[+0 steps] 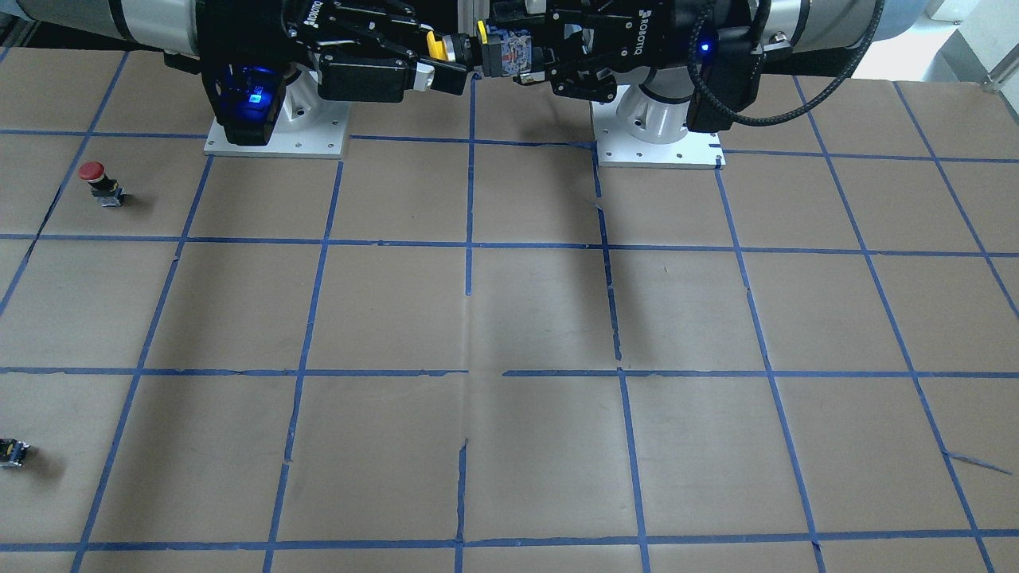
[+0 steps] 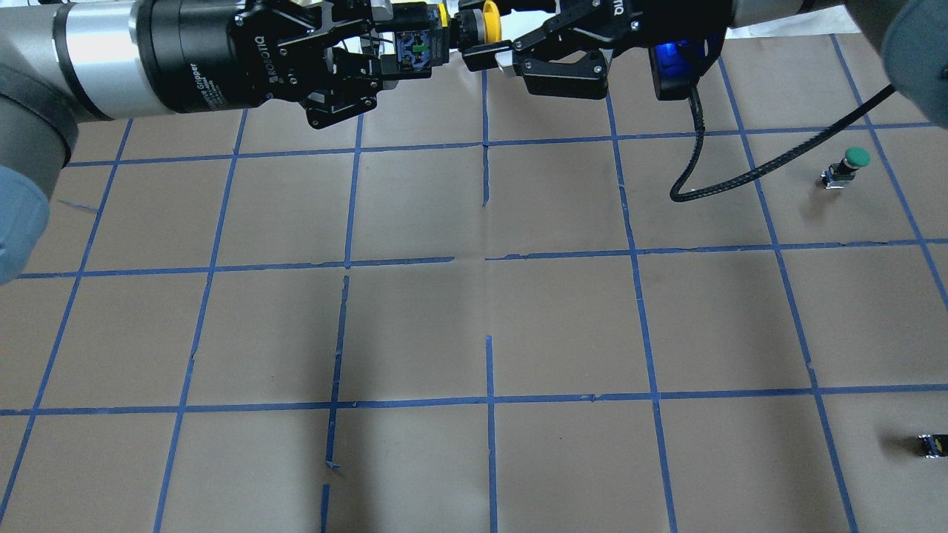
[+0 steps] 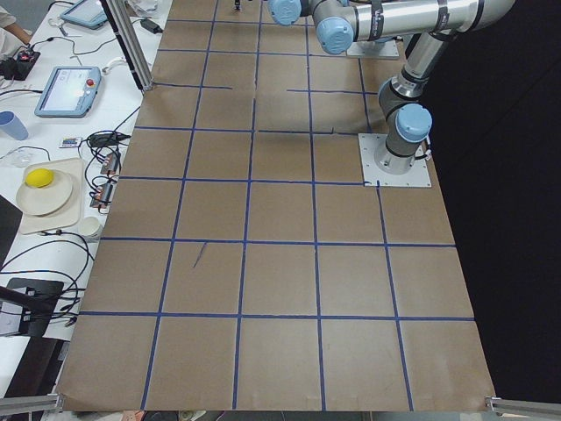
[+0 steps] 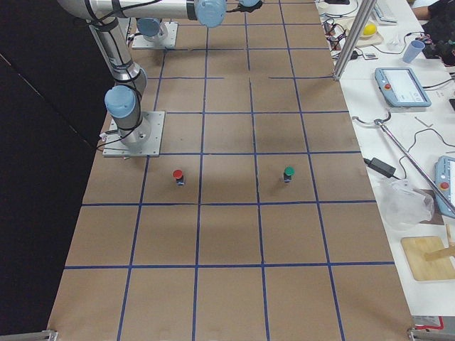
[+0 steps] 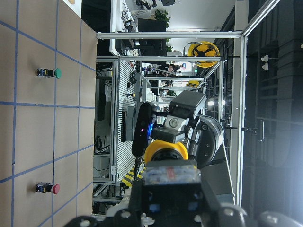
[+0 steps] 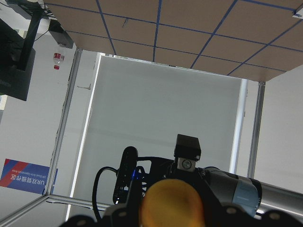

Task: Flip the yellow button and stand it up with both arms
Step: 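Grasp the button's yellow cap with the right gripper, then open the left gripper and pull it back while the right gripper holds the button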

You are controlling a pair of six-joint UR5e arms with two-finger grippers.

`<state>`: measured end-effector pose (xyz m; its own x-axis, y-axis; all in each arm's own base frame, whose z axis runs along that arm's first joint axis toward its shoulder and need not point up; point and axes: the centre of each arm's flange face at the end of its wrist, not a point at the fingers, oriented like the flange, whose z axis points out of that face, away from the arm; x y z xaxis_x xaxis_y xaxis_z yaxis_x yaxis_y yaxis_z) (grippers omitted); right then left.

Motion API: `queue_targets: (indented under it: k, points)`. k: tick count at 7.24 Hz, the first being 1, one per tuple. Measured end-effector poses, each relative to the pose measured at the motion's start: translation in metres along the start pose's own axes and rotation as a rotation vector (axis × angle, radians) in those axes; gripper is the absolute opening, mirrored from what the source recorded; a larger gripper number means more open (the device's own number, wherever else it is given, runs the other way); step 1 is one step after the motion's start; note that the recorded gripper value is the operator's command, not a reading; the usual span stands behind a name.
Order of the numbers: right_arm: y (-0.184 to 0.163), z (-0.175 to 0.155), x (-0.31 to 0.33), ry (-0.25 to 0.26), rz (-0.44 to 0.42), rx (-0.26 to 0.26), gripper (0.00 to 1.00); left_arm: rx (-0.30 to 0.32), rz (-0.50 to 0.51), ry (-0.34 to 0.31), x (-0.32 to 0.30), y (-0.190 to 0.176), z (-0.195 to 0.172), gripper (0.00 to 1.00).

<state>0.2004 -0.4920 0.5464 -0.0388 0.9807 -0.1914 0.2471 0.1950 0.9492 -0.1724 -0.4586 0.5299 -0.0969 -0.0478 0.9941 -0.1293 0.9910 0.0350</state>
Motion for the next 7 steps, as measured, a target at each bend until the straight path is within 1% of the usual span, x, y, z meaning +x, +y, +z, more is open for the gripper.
queue_targets:
  k: [3, 4, 5, 6, 7]
  points:
    - [-0.001, -0.002, -0.001, -0.005, 0.001, -0.001, 0.20, 0.000, -0.014, -0.006, 0.000, 0.000, 0.000, 0.95]
    - [-0.004, -0.010, -0.004, -0.019, -0.002, 0.010, 0.21, -0.001, -0.024, -0.013, -0.002, -0.002, 0.000, 0.95]
    - [-0.013, -0.030, -0.011, -0.048, -0.018, 0.048, 0.21, -0.002, -0.037, -0.019, -0.005, -0.005, 0.000, 0.95]
    - [-0.025, -0.054, -0.015, -0.067, -0.054, 0.114, 0.21, -0.003, -0.039, -0.024, -0.007, -0.007, 0.001, 0.95]
    - [-0.038, -0.069, -0.016, -0.053, -0.117, 0.199, 0.21, -0.012, -0.029, -0.049, -0.008, -0.005, 0.005, 0.95]
